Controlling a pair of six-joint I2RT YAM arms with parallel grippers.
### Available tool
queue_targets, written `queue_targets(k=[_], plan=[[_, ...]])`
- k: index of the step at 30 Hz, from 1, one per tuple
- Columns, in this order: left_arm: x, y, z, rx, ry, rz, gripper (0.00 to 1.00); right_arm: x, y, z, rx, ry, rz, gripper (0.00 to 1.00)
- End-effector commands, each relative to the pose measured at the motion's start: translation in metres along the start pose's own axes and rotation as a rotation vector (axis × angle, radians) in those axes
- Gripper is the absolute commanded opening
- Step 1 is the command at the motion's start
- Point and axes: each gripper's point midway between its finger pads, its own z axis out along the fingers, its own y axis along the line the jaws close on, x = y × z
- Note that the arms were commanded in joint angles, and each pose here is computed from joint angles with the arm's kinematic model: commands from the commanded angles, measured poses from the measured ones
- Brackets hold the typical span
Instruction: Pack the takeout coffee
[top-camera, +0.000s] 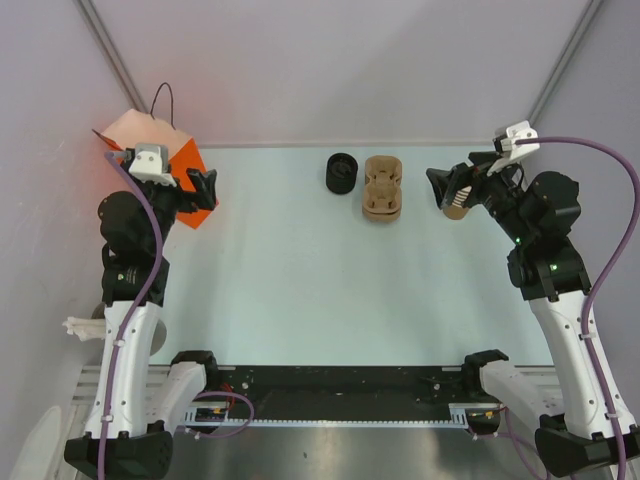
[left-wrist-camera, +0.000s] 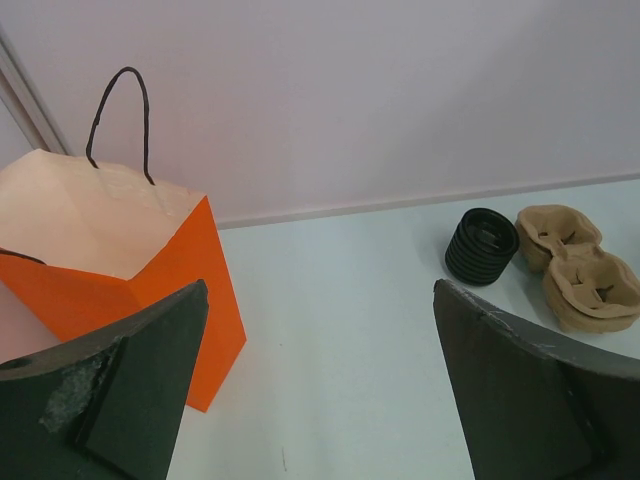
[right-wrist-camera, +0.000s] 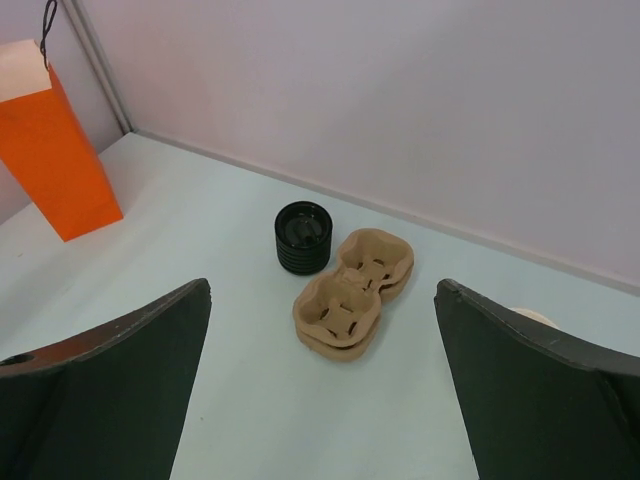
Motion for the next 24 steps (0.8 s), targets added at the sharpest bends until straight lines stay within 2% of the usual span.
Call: queue_targets(k=[1,13,24], plan=[[-0.015,-0.003,-0.004,0.011,-0.048,-0.009,0.99,-0.036,-0.005,-0.008,0.044,-0.100,-0.023,1.00],[-0.012,-0.005,-0.003,0.027,-0.048,-0.005,0.99,-0.023,0.000,-0.005,-0.013,-0.066,-0.097,1.00],[-0.006,-0.013,0.000,0.078,-0.041,0.010,0.99,-0.007,-0.032,0.012,0.138,-0.035,-0.089,1.00]])
